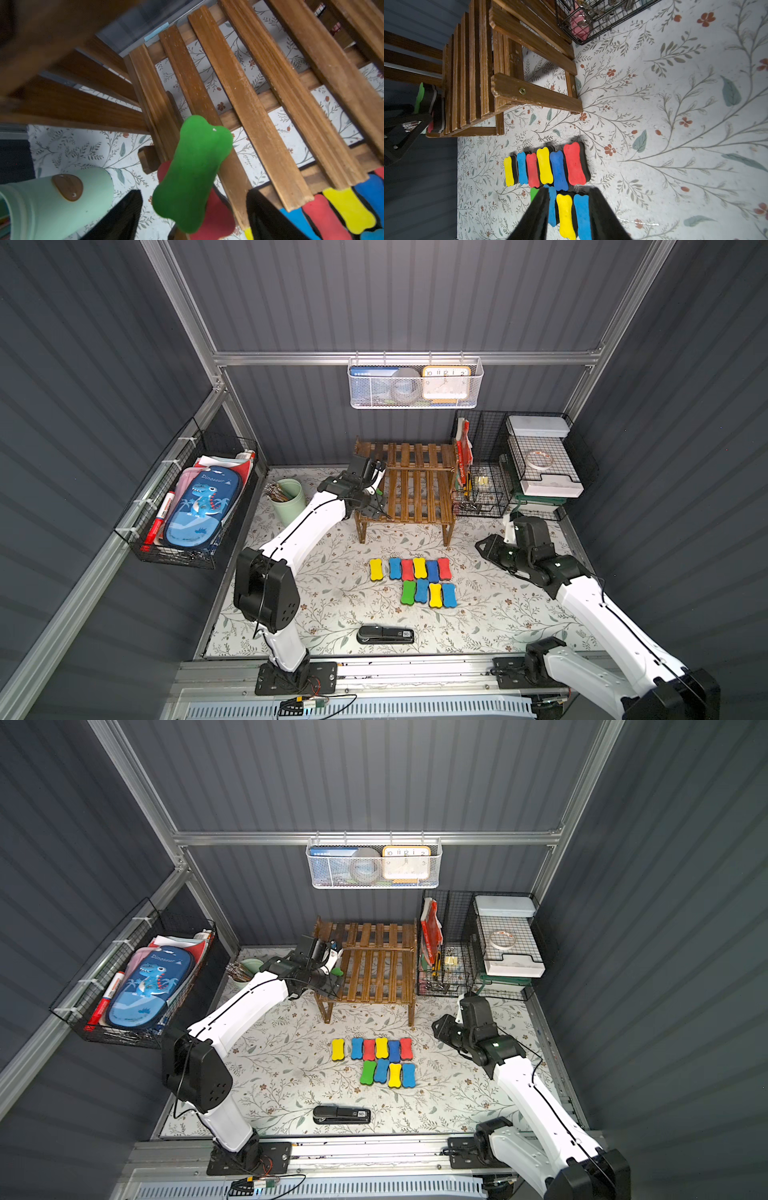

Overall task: Remove the whiteboard erasers from the shelf
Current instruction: Pick up the whiteboard eraser from the shelf.

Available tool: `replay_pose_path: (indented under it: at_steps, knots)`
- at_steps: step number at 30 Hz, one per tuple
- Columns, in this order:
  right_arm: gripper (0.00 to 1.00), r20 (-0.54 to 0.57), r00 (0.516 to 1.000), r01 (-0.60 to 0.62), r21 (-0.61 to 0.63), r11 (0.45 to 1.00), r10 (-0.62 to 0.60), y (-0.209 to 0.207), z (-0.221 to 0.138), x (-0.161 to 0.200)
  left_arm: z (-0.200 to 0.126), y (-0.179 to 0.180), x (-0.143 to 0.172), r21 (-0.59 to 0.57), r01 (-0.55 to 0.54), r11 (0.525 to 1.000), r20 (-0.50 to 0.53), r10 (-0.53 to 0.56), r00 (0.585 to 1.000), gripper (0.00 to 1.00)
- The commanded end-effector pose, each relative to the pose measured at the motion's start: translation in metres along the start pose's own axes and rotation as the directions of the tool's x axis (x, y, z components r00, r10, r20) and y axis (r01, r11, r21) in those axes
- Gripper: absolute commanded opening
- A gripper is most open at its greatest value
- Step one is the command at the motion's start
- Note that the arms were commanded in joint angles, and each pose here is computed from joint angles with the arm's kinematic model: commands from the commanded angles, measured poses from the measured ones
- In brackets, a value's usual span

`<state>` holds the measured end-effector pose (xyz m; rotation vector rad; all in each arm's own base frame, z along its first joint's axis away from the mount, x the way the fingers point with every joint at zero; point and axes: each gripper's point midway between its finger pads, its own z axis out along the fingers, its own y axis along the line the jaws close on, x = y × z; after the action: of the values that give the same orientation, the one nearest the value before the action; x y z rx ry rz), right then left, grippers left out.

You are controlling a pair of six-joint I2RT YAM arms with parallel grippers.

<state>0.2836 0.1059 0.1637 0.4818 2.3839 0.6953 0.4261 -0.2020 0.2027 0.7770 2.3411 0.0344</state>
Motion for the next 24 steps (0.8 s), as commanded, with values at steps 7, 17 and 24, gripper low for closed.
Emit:
replay_pose_path:
  at_steps: [7,17,24]
  knots:
    - [0.37,0.013,1.0,0.005,0.014,1.0,-0.005,-0.001,-0.001,-0.004,0.017,0.001,0.012,-0.003,-0.012,1.0,-0.05,0.011,0.999,0.67]
    - [0.37,0.01,1.0,0.003,0.013,1.0,-0.003,-0.002,0.0,-0.004,0.015,0.006,0.008,-0.033,0.004,0.999,-0.038,-0.005,0.999,0.53]
    - [0.37,0.0,1.0,0.001,-0.002,1.0,-0.001,0.002,0.002,-0.004,0.01,0.011,0.003,-0.056,0.018,0.998,-0.023,-0.019,1.0,0.47]
